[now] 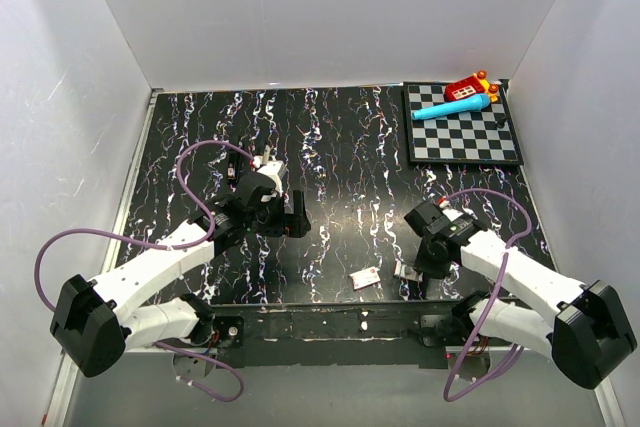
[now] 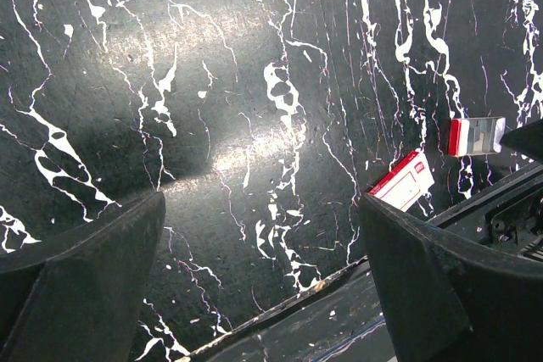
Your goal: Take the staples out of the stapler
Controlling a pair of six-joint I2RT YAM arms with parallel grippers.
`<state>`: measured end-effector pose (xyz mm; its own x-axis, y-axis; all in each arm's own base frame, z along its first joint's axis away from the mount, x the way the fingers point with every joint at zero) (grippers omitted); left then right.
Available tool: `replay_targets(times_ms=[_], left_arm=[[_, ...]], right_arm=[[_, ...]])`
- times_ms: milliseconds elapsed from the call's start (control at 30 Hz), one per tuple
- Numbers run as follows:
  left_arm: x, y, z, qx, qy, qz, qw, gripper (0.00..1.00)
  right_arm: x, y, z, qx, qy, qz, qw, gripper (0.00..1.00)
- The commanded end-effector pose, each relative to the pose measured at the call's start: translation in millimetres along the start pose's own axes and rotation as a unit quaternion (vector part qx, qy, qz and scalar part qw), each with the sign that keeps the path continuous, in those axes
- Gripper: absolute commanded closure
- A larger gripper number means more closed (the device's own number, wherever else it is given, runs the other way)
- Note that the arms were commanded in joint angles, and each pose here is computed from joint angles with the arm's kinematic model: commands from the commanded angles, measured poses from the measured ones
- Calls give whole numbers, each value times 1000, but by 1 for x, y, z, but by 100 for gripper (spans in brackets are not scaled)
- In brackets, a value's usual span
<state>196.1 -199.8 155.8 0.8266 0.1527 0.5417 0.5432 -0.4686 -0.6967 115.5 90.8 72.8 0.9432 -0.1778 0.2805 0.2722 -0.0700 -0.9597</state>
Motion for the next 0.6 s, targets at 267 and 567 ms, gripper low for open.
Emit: replay_targets(times_ms=[267,567], left_arm=[[2,0,0,0,2,-11,1000,2],[2,0,0,1,3,-11,1000,2]], right_arm=[[9,3,7,0,6,-8,1000,68],[8,7,9,-1,3,-1,1000,71]])
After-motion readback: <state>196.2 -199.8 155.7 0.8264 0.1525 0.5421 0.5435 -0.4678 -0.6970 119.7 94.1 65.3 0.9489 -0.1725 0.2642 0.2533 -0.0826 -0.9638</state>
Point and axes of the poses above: each gripper's point midway between its finger pads, its own y axis out along the fingers, its own z axis along the line the jaws close on, x = y × z, the point moved 4 cm from there along -y, back along the fingers, and after that the axes turned 9 degrees about -y, right-handed, at the moved point
